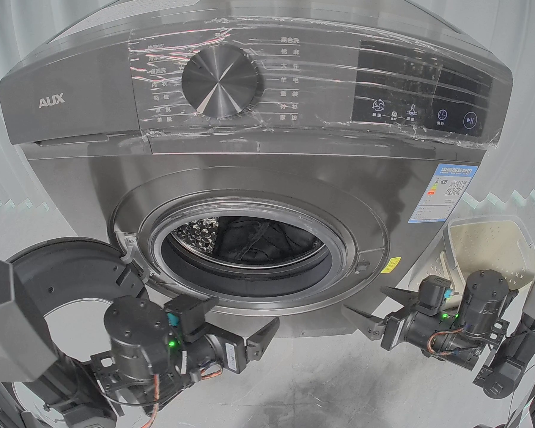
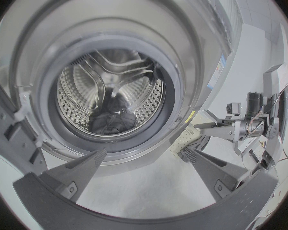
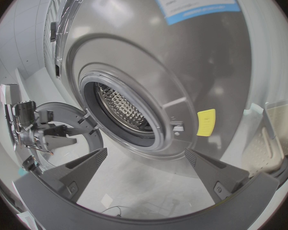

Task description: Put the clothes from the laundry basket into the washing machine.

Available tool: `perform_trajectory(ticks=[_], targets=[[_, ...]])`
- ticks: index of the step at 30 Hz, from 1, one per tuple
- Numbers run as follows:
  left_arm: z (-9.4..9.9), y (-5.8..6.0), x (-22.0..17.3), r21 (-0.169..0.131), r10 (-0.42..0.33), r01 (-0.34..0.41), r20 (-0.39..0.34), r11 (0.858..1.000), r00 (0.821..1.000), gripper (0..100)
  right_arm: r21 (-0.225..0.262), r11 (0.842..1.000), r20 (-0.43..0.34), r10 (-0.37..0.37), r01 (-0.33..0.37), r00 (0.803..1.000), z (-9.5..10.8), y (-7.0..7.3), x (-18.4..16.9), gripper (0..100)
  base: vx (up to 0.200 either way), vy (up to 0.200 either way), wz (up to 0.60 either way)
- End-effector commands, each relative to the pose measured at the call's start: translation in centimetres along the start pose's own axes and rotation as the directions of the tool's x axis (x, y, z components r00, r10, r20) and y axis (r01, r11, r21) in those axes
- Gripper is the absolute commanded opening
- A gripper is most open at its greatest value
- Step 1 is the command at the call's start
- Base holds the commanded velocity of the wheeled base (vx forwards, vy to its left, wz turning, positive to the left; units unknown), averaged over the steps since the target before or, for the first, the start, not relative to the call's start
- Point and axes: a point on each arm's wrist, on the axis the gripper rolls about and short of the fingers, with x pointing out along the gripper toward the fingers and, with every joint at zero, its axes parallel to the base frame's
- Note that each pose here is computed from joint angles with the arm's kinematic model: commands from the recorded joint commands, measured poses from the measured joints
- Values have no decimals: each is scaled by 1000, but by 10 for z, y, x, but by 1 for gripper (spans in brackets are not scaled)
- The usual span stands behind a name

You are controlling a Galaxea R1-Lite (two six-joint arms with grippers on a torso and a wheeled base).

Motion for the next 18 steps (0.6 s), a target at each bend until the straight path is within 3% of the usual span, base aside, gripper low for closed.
perform_trajectory(ticks=[1, 6, 8, 18], targets=[[15, 6, -36, -30, 10, -7, 89, 1000, 996, 100, -31, 997, 39, -67, 68, 997, 8, -6, -23, 100, 0, 0, 0], [11, 12, -52, -43, 36, -31, 122, 999, 992, 100, -109, 978, 37, -173, 176, 984, 7, -18, -39, 100, 0, 0, 0], [8, 15, -58, -45, 41, -36, 126, 998, 991, 100, -112, 975, 40, -191, 194, 981, 6, -17, -47, 100, 0, 0, 0], [0, 23, -71, -48, 128, -122, 130, 991, 983, 100, -105, 961, 73, -250, 257, 965, 14, -17, -63, 100, -200, 0, 0]])
